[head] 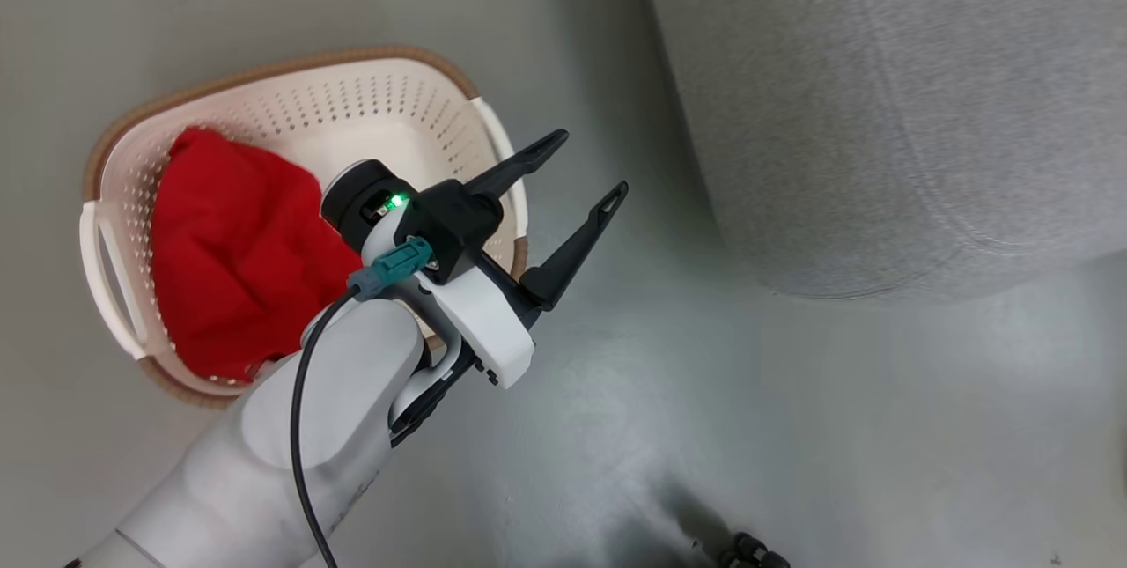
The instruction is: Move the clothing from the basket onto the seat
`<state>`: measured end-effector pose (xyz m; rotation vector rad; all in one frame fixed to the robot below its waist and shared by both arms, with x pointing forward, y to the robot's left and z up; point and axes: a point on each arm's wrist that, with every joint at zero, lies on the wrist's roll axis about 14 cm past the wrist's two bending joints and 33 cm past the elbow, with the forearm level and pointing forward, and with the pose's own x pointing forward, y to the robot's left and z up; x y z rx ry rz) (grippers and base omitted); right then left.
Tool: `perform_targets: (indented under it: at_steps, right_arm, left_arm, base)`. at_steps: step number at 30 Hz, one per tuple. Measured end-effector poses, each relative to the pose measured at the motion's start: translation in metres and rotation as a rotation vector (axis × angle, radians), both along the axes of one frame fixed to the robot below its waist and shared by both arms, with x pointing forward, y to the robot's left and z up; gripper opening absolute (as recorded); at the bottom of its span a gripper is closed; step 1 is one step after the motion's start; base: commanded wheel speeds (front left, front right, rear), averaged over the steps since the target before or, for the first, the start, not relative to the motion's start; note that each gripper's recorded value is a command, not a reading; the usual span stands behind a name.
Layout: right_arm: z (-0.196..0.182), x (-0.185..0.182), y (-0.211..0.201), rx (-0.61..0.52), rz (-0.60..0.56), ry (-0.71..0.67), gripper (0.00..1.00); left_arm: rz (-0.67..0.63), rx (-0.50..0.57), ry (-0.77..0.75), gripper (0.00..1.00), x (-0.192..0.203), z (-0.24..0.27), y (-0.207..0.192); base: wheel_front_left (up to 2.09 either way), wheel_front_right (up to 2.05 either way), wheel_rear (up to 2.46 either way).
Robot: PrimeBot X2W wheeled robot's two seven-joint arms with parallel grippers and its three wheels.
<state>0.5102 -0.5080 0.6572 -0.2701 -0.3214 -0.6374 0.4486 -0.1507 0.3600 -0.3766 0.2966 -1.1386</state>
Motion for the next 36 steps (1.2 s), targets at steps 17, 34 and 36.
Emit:
perform_targets:
  at_steps: [17, 34, 36]
  right_arm:
    - [-0.069, 0.056, -0.009, 0.145, -0.1, -0.022, 0.0]
    - [-0.229, 0.059, 0.06, 0.442, 0.048, 0.264, 0.0]
    - [-0.237, 0.051, 0.063, 0.467, 0.051, 0.271, 0.0]
  left_arm:
    - [0.071, 0.069, 0.119, 1.0, 0.003, -0.058, 0.036]
    - [0.139, 0.066, 0.111, 1.0, 0.018, -0.048, 0.047]
    - [0.148, 0.059, 0.102, 1.0, 0.02, -0.043, 0.047]
  base:
    - [0.0, 0.0, 0.0]
    - [0.0, 0.0, 0.0]
    - [0.0, 0.0, 0.0]
